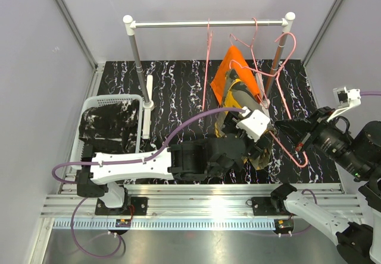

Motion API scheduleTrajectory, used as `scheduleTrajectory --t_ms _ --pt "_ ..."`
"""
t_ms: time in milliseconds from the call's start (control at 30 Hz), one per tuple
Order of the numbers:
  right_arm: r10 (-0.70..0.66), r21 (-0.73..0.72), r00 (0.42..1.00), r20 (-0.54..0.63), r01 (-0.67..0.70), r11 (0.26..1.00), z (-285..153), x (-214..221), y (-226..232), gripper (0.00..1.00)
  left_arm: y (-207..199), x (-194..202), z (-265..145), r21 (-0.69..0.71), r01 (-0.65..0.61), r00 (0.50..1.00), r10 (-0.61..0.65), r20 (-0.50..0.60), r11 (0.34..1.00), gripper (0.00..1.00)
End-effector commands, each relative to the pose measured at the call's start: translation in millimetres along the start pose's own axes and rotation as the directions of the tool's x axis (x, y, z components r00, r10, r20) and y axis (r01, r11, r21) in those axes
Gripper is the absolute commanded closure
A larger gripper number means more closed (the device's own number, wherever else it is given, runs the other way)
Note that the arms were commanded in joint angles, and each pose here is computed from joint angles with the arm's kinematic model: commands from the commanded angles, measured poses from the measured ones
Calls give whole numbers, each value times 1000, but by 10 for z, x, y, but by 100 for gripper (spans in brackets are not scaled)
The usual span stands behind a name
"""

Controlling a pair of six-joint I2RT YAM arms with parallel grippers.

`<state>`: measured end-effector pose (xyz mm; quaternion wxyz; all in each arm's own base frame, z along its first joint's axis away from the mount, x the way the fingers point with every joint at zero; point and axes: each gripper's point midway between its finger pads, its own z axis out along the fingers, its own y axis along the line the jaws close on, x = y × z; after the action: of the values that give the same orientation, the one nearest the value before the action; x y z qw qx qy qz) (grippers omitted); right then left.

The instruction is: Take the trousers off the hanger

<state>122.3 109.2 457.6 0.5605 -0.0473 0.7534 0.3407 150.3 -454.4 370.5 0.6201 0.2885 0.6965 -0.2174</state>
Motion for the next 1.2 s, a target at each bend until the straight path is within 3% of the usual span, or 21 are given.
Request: scheduleTrajectory --t_ms 0,233,400,633,900,1167 --pt "-26 -104 960 279 57 993 -186 -727 322 100 121 -78 8 -44 -25 1000 25 -1 999 23" --pt "-6 -168 968 252 49 984 -122 -698 443 100 201 -60 66 -100 -27 1000 28 6 995 24" --pt "-2 -174 969 246 46 984 -93 -681 447 100 148 -203 109 -81 4 999 -1 43 997 9" --pt "-21 -54 954 298 39 998 -83 -785 236 100 171 -127 39 -66 -5 1000 6 21 998 14" --pt "1 -48 939 345 17 999 -126 -921 248 100 131 9 28 -25 10 1000 -10 21 1000 1" --pt "9 -79 934 356 20 997 -224 -970 324 100 17 56 87 11 18 999 -19 27 1000 1"
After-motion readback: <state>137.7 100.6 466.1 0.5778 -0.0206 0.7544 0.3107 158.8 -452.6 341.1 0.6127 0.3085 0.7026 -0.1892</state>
